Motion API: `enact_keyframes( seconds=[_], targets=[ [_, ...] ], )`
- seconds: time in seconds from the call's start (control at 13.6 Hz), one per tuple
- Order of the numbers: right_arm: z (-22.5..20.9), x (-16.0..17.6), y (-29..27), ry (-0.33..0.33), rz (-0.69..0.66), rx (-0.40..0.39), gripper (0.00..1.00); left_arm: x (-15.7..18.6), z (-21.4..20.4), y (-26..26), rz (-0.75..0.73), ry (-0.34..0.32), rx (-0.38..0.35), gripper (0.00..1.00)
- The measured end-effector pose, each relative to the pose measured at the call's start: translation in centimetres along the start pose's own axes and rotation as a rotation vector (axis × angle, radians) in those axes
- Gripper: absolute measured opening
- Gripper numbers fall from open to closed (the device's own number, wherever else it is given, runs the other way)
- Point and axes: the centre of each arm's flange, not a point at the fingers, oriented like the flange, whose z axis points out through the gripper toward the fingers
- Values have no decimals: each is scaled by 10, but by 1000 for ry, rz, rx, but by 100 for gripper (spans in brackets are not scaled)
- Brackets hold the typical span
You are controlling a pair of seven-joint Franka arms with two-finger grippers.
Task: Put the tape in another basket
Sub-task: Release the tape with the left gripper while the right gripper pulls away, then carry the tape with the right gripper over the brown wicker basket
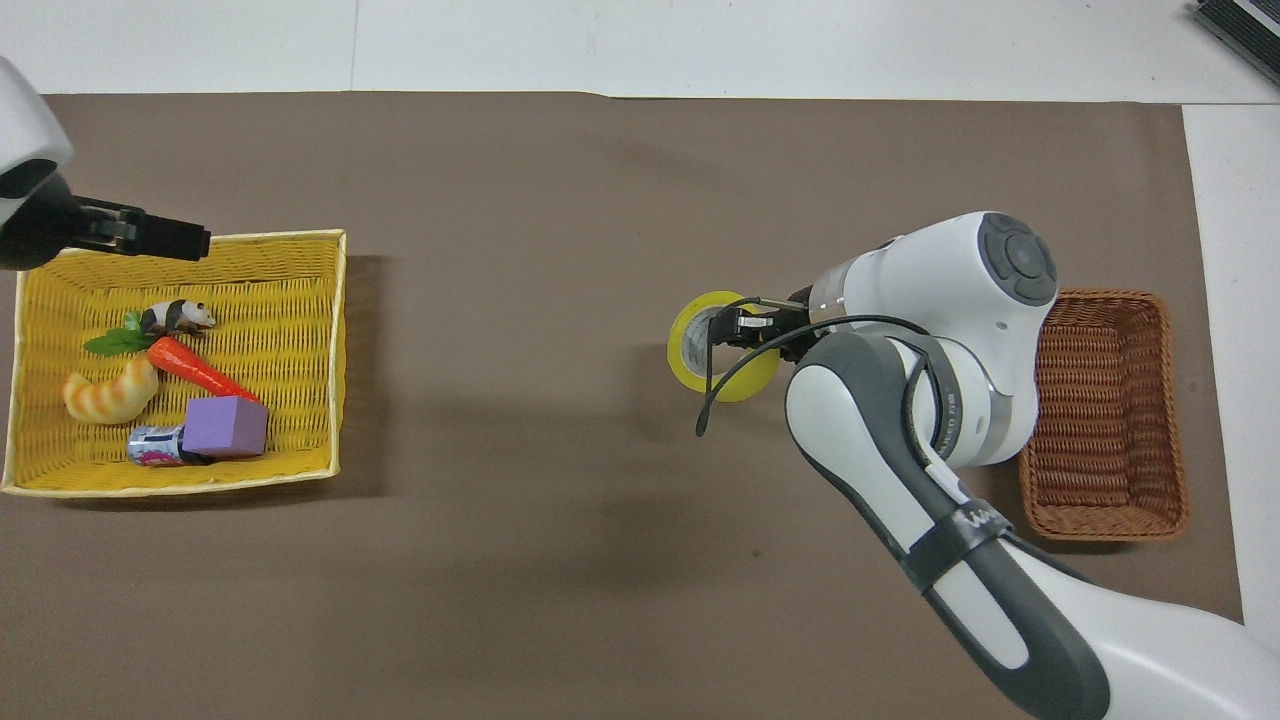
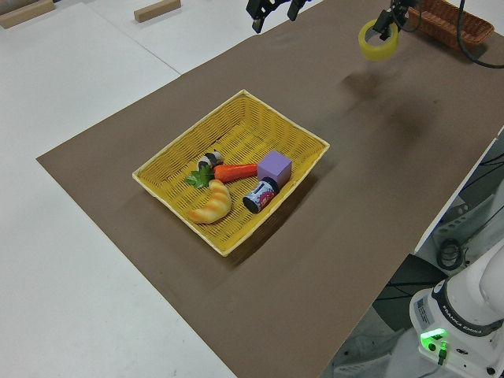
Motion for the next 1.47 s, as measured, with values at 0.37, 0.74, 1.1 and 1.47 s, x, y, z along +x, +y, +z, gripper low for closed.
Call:
enact_keyframes(
  seconds=[0.37, 0.74, 1.1, 1.47],
  targets=[
    [-67, 11, 34, -28, -11, -97, 2, -12, -50, -2, 7, -85, 12, 100],
    [-122, 18, 73, -78, -9, -212, 2, -14, -56, -4, 35, -98, 32, 100],
    [-170, 24, 142, -114, -27, -275, 2, -14, -56, -4, 37, -98, 32, 100],
    [-193, 29, 233, -110, 42, -293, 2, -14, -56, -4, 37, -98, 32, 100]
  ],
)
